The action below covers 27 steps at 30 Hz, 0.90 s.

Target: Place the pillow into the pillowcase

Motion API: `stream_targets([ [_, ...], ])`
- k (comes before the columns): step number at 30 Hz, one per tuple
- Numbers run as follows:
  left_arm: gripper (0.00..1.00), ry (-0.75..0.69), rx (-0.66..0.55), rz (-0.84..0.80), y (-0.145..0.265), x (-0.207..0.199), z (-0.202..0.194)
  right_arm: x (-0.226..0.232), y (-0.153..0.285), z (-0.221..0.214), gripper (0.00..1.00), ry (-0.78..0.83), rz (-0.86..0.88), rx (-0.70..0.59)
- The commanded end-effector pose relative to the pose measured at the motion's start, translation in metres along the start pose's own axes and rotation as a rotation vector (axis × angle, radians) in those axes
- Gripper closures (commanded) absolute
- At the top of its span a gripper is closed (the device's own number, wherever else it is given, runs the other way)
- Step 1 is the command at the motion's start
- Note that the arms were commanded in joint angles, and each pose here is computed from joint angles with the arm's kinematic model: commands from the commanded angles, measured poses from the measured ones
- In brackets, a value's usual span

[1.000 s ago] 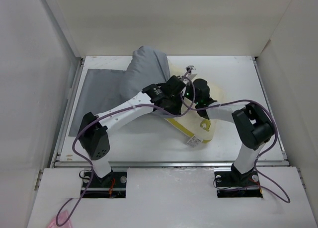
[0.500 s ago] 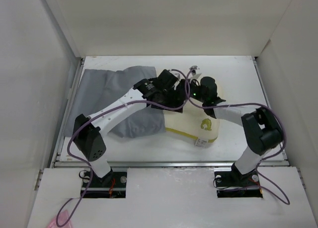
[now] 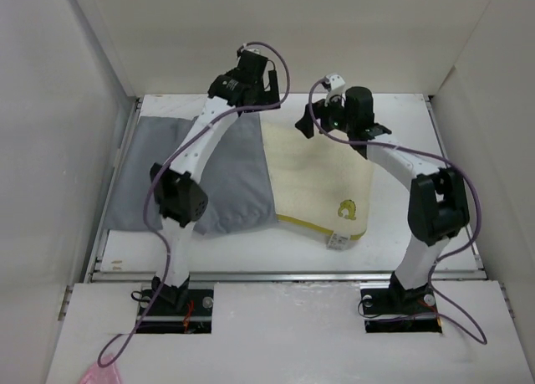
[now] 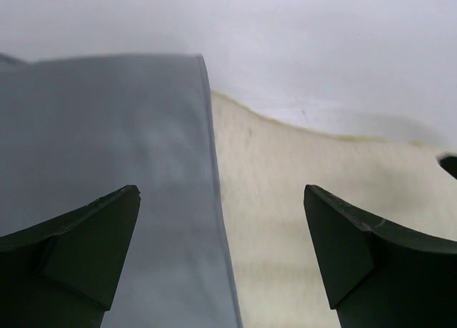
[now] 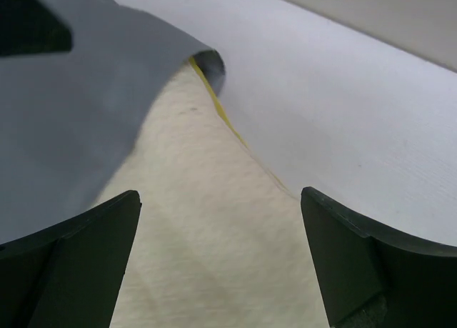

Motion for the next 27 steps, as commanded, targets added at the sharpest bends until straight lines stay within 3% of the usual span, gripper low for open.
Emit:
stream_targets([
  [1, 0.0, -0.108, 0.083, 0.129, -0.065, 0.027, -0.011, -0.012, -0.012, -0.019, 0.01, 0.104, 0.107, 0.08],
  [5, 0.0, -0.129, 0.026, 0.121, -0.107, 0.029, -0.008, -0.018, -0.045, -0.017, 0.01, 0.178, 0.221, 0.102],
  [6, 0.0, -0.12, 0.004, 0.131, -0.113, 0.033, -0.004, -0.018, -0.055, -0.044, 0.01, 0.141, 0.251, 0.173],
  [9, 0.0, -0.089, -0.013, 0.119, -0.141, 0.034, -0.006, -0.015, -0.066, -0.062, 0.01, 0.108, 0.303, 0.201],
  [16, 0.0, -0.07, -0.049, 0.111, -0.144, 0.03, 0.001, 0.0, -0.084, -0.095, 0.01, 0.151, 0.266, 0.289],
  [19, 0.0, -0.053, -0.105, 0.137, -0.138, 0.033, 0.011, 0.008, -0.089, -0.106, 0.1, 0.141, 0.293, 0.31],
  [22, 0.08, -0.083, -0.142, 0.17, -0.143, 0.038, 0.017, 0.014, -0.092, -0.114, 0.23, 0.14, 0.305, 0.321],
  [27, 0.14, -0.102, -0.166, 0.276, -0.168, 0.055, 0.01, 0.012, -0.091, -0.112, 0.27, 0.153, 0.28, 0.313],
])
Point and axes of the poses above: each gripper's point midway between its finger pads, its own y axis back along the fingers, its own x axis along the line the jaws close on, z = x × y, the point moved 3 cm from there along y, back along the fingers, and after that the axes turned 11 degrees about y, right-handed, at the moved point
